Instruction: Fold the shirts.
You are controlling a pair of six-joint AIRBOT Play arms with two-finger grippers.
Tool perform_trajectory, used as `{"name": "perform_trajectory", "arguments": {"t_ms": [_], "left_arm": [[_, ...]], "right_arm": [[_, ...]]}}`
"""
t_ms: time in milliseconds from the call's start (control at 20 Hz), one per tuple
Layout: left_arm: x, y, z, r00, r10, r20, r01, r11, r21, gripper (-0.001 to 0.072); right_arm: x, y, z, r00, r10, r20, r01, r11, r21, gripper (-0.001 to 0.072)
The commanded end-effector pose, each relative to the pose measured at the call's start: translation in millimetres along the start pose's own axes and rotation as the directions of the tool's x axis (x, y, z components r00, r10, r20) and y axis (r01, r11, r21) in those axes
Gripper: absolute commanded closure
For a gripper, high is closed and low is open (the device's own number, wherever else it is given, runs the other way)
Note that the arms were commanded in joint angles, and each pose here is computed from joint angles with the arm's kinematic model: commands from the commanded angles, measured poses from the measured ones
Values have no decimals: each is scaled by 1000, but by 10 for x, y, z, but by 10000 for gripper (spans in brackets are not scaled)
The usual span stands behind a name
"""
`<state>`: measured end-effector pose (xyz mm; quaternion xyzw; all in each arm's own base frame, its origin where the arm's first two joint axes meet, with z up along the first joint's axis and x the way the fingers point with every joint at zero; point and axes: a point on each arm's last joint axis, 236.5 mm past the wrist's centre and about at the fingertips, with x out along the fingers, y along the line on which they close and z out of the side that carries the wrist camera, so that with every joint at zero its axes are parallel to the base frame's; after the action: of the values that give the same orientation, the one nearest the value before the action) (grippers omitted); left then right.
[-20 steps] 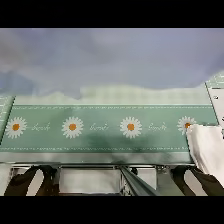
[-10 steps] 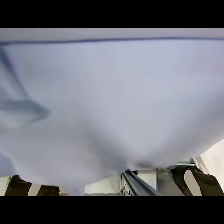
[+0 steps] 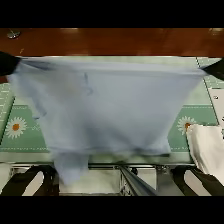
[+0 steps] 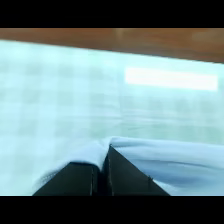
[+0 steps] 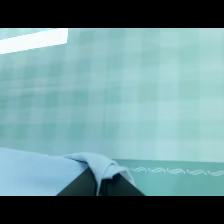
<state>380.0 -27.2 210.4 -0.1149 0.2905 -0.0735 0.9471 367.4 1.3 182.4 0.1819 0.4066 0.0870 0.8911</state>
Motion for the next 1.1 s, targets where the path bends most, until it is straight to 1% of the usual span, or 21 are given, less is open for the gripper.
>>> {"name": "perform_trajectory", "arguments": {"t_ms": [0,150,200,300,350,450,550,650,750,850,950,1000,1050], "left_arm": [[1034,56,-120,1000,-11,-8,10,998,-65,683],[1689,135,-35,1000,6,13,-3,980,-199,683],[1886,164,-99,1000,6,-21,-11,974,-225,683],[2168,210,-336,993,0,-121,-33,964,-263,683],[2252,222,-484,984,-5,-177,-43,963,-265,682],[2279,222,-721,964,-16,-265,-53,967,-250,682],[2163,255,-808,945,-24,-327,-42,980,-194,682],[1962,340,-876,915,-31,-402,-41,985,-170,682],[1782,405,-1104,860,-48,-508,-25,991,-135,682],[1733,439,-1439,799,-63,-598,-22,991,-134,682],[1769,476,-1803,751,-69,-657,-43,987,-153,680],[1783,495,-1951,725,-73,-684,-55,985,-165,650],[1776,506,-2079,693,-82,-716,-74,980,-184,447]], "right_arm": [[978,-374,196,998,63,3,-63,989,135,690],[1785,-455,347,994,87,-66,-76,986,148,690],[2022,-436,358,990,102,-100,-87,985,148,690],[2357,-476,361,983,115,-144,-82,973,216,690],[2459,-493,335,979,122,-163,-80,966,245,690],[2535,-489,220,967,138,-216,-81,964,254,690],[2443,-503,152,957,140,-254,-85,972,217,690],[2266,-521,73,941,156,-302,-102,977,186,690],[2122,-560,-146,902,168,-397,-106,979,175,690],[2125,-738,-464,864,97,-495,-39,991,127,690],[2248,-798,-764,837,85,-541,-10,990,140,690],[2328,-812,-895,830,86,-551,-1,988,153,690],[2384,-811,-1006,819,89,-567,14,984,175,589]]}}
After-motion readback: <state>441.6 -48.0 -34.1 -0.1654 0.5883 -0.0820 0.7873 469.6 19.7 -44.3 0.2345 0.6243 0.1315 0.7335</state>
